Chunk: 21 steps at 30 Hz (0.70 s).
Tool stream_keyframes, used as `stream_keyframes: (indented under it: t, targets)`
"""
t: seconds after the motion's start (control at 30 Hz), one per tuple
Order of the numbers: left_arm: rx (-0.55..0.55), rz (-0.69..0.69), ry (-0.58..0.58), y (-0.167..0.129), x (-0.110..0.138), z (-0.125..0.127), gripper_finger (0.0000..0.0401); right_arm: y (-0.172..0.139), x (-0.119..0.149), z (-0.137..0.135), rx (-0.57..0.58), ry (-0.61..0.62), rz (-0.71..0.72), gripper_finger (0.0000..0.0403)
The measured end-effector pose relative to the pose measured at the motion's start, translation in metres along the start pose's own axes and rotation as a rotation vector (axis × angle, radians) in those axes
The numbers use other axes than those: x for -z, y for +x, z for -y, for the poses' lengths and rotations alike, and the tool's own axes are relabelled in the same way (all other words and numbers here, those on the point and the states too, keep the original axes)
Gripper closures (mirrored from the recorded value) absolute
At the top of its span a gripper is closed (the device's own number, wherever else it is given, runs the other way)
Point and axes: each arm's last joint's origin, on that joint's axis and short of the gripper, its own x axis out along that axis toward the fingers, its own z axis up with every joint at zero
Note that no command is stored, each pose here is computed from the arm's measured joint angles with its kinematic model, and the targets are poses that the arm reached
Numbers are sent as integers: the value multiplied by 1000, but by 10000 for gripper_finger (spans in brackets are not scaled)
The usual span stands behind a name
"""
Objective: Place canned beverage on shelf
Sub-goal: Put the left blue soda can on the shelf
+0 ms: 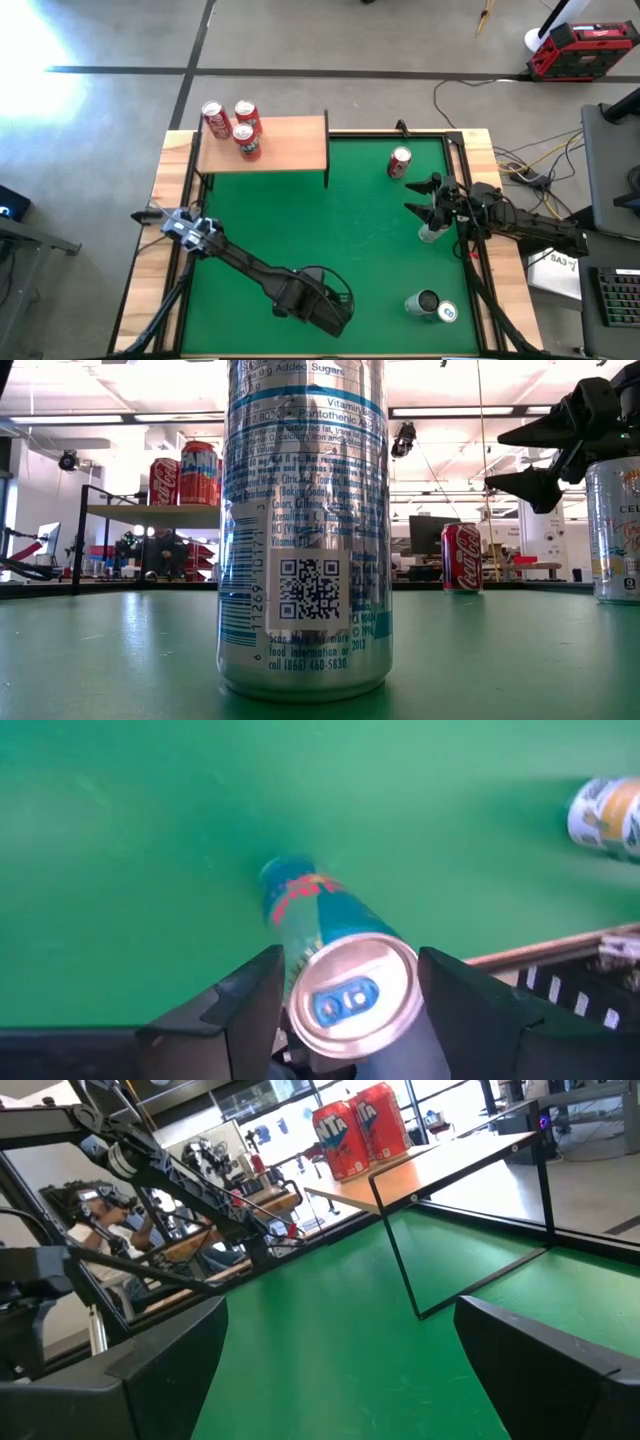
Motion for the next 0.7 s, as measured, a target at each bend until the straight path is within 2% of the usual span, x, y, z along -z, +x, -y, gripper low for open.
stream_keyframes:
  t: [0.43, 0.57, 0.7]
  targets:
    - [1, -68, 64, 0, 5, 1, 219, 0, 0, 0, 0, 0, 0, 21]
    - [3, -68, 82, -1, 7, 0, 206, 0, 0, 0, 0, 0, 0, 21]
    - [9, -69, 86, -1, 9, 0, 170, 0, 0, 0, 0, 0, 0, 21]
